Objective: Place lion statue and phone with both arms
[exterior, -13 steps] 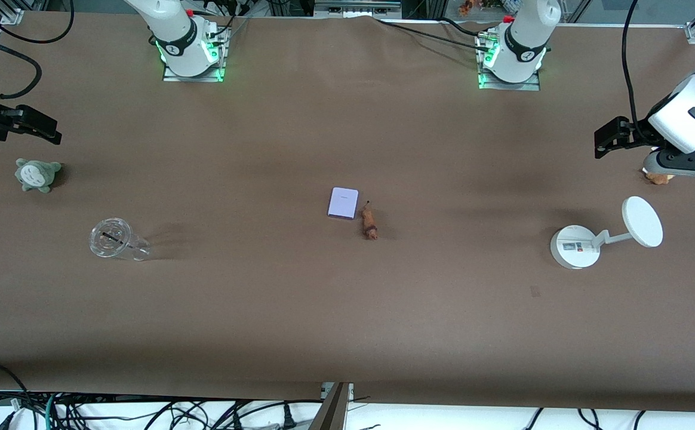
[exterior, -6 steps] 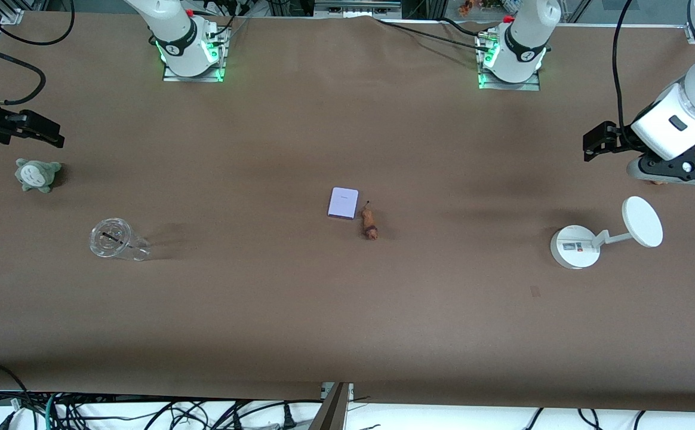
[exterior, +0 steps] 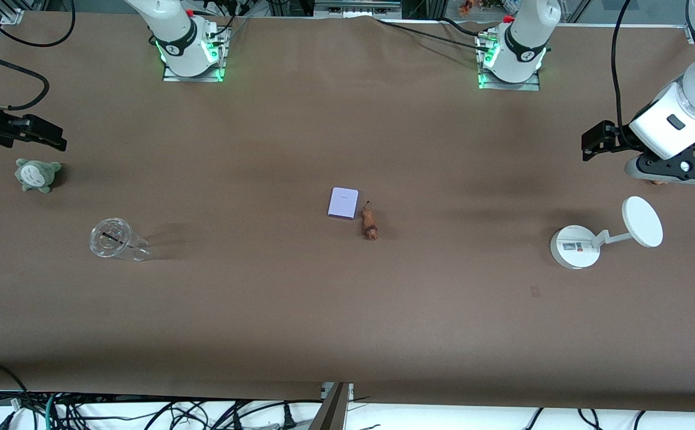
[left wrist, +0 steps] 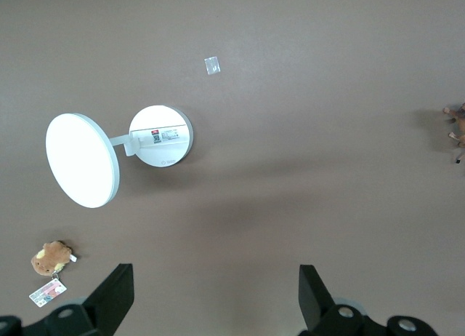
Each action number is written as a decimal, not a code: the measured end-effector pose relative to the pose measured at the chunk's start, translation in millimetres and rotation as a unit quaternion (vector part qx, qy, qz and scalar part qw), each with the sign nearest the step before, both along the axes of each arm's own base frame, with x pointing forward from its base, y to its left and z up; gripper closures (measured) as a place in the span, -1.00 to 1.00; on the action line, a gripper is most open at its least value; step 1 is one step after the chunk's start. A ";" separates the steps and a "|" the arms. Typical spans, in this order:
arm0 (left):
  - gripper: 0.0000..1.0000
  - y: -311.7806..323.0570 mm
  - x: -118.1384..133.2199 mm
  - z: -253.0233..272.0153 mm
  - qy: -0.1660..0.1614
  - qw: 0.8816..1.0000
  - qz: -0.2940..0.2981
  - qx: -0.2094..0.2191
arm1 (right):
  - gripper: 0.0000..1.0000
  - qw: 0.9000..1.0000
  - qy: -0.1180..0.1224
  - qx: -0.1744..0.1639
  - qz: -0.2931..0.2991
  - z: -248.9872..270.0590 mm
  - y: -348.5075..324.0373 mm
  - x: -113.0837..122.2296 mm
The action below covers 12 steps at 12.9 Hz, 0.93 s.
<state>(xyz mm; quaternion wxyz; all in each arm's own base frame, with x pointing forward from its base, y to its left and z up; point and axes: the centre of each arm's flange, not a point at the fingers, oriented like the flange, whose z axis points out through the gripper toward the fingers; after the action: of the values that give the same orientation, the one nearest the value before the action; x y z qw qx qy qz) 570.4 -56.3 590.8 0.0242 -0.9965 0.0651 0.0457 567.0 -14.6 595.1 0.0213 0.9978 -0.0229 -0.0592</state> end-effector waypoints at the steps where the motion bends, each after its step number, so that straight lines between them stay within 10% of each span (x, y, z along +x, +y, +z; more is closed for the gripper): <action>1: -1.00 -5.5 -0.4 -0.1 0.000 1.000 0.000 -0.003 | -1.00 1.000 -0.001 0.000 0.000 -1.7 0.4 1.7; 12: -1.00 -247.1 15.1 -155.1 0.005 0.998 0.054 -0.032 | -1.00 1.000 0.006 -0.001 0.007 -47.5 8.8 31.8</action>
<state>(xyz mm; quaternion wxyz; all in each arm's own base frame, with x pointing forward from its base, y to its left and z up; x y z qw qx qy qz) 585.6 -303.4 435.7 -0.0108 -0.9986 0.0128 0.0502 598.8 -5.8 547.6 0.0226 0.9975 -0.0160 -0.0648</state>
